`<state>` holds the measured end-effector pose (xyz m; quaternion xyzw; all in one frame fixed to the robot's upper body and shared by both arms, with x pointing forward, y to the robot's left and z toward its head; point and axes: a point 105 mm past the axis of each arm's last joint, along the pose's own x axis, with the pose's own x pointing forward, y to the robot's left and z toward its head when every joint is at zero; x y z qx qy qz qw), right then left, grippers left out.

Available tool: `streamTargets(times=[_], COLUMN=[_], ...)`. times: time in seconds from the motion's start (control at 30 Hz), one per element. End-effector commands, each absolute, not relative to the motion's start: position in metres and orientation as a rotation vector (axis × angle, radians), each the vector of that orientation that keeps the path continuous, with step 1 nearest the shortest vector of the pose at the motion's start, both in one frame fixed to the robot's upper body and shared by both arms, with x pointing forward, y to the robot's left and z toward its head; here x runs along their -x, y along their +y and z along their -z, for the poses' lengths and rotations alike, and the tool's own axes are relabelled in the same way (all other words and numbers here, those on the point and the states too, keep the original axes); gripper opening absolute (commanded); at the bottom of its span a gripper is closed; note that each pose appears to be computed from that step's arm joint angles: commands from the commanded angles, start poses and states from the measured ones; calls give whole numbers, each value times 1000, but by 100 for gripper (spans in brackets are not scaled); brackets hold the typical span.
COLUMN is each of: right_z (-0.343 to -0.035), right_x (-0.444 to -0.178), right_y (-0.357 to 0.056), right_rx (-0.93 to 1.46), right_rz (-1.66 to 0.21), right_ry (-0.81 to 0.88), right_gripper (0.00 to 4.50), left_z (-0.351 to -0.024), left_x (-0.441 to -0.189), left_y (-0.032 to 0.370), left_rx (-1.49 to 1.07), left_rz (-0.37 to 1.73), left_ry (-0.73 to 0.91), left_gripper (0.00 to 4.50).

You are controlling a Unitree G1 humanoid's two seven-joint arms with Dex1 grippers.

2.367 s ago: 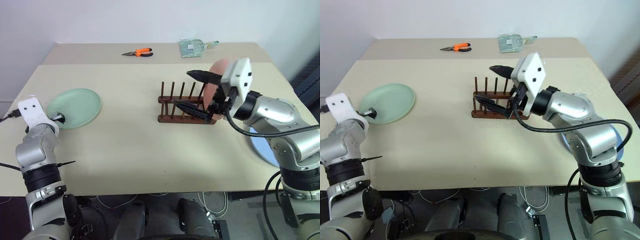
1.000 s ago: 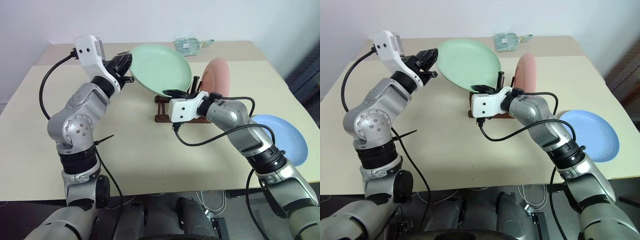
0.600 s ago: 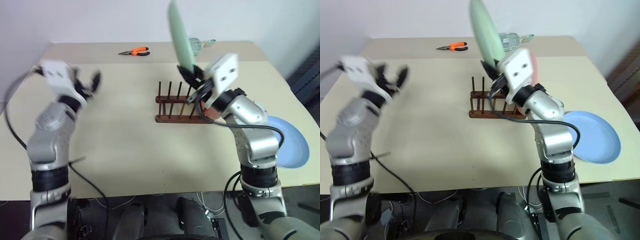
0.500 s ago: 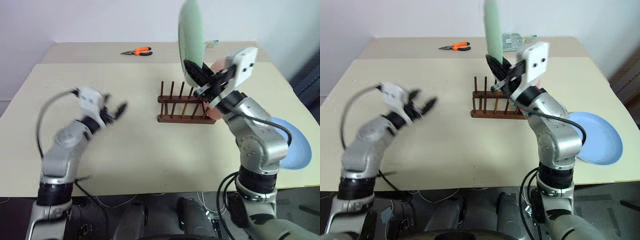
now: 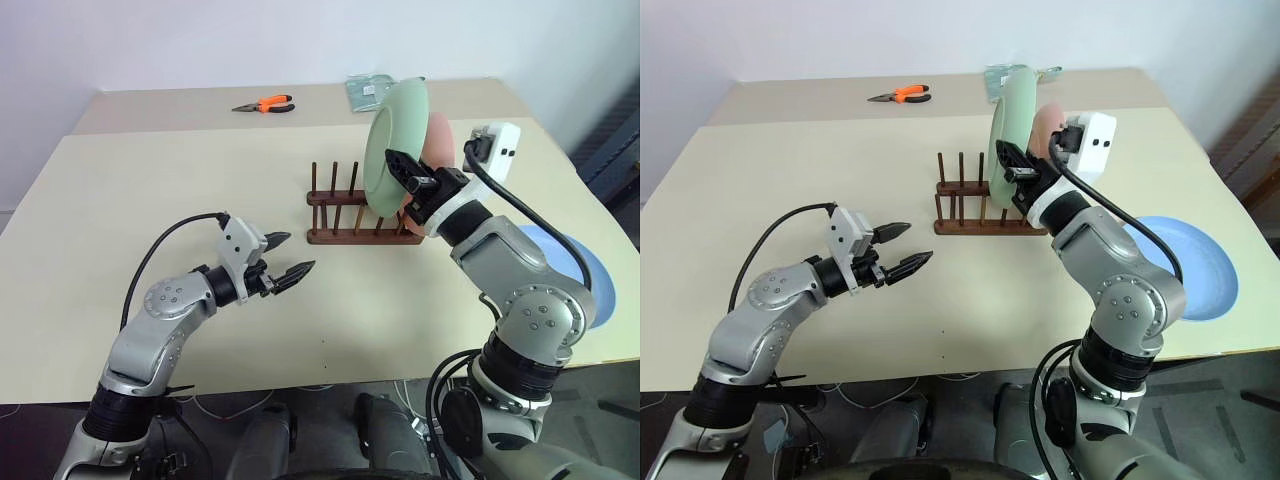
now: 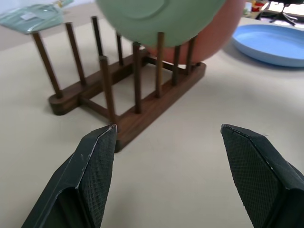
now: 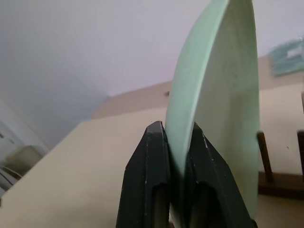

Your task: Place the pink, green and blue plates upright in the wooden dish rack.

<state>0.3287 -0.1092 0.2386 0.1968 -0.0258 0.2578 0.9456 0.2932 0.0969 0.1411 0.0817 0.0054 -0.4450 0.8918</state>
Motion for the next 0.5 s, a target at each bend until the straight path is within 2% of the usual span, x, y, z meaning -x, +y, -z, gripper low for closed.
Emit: streamTargets(times=[0.03,0.17,0.27,0.37,0.47,0.5], right_z=[-256,-279,-310,-336,-330,-317], right_x=[-333,-336,-322,-313,-311,-310], right_y=[-111,-118,-131,-171,-233,-256], right_rx=[-345,-173,20,42,97,130], right_rz=[-546,-537,-547,-473,-294,-229], right_ry=[-110,-212,-374,-477,-430,-369], right_gripper=[158,346,346,346,346,346], left_z=[-148,-148,-147,-143,-141,-140], left_x=[-286,-285,-284,-284,-284,-284], left_y=[89,85,83,81,77,76], left_rx=[-203,-190,-191,-205,-217,-219], left_rz=[950,956,965,982,1007,1016], left_ry=[-27,-25,-20,-10,-5,-5], left_gripper=[361,361,361,361,361,361])
